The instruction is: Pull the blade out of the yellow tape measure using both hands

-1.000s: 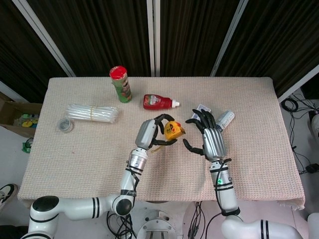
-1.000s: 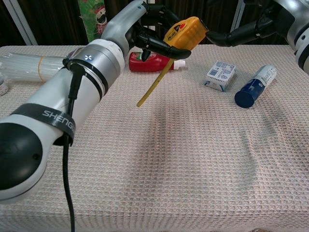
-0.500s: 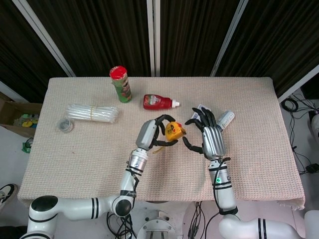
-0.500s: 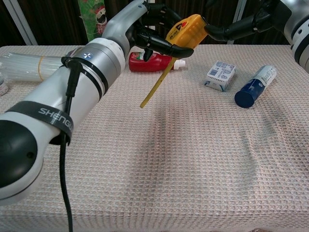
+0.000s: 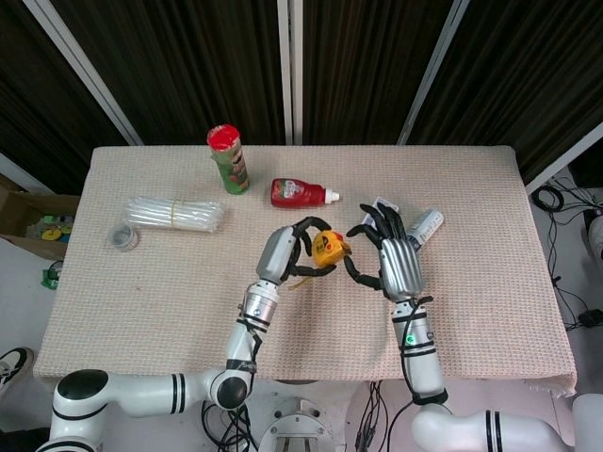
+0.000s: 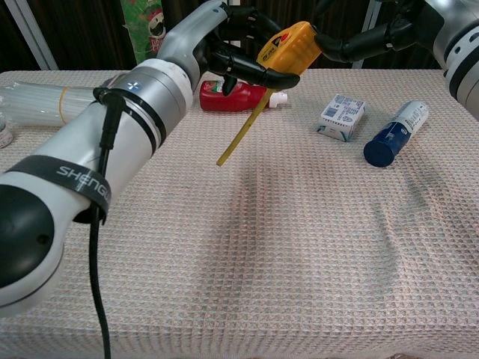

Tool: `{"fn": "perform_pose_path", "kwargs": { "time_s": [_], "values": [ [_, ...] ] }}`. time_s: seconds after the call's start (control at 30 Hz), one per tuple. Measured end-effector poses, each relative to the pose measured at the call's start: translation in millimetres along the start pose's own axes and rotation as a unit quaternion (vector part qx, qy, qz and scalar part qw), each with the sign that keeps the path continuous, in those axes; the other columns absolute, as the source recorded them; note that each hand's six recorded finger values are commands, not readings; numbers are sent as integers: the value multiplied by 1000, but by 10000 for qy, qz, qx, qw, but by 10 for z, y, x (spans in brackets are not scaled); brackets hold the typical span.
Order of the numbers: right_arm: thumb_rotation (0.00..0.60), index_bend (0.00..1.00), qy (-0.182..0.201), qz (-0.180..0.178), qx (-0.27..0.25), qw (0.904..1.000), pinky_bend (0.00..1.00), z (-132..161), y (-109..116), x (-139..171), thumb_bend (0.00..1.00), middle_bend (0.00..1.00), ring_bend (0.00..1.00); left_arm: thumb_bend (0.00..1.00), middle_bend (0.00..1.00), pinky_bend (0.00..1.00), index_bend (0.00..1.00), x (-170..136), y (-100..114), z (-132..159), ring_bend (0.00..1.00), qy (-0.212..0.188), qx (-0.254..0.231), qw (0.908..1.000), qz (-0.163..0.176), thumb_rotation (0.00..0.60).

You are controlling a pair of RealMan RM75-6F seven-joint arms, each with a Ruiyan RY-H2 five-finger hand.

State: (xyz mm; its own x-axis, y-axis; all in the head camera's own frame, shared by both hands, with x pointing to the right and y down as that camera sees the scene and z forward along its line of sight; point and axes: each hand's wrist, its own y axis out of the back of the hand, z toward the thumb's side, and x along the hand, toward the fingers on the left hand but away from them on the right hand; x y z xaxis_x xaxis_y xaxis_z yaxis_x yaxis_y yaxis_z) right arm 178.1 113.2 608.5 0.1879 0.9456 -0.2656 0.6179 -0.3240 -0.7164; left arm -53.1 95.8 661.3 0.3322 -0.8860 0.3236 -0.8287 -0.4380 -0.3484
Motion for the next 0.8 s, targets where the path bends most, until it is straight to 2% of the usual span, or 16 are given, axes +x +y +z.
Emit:
{"fn": "perform_pose_path", "kwargs": {
  "time_s": [0.47, 0.67, 0.8],
  "values": [
    [600, 515, -19, -103, -87, 9999, 0, 4, 34, -24, 339, 192, 19, 258, 647, 813, 652, -16, -20, 0, 647, -46, -14, 10000, -57, 600],
    [600, 574, -41, -49, -179, 9998, 0, -11, 16, -24, 456, 218, 21, 260, 647, 813, 652, -18, -24, 1, 647, -77, -65, 9999, -72, 600],
    [600, 618, -60, -33, -235, 9997, 0, -27, 10, -33, 477, 250, 22, 260, 647, 812, 652, -23, -19, 16, 647, -116, -71, 9999, -88, 600]
  ]
}}
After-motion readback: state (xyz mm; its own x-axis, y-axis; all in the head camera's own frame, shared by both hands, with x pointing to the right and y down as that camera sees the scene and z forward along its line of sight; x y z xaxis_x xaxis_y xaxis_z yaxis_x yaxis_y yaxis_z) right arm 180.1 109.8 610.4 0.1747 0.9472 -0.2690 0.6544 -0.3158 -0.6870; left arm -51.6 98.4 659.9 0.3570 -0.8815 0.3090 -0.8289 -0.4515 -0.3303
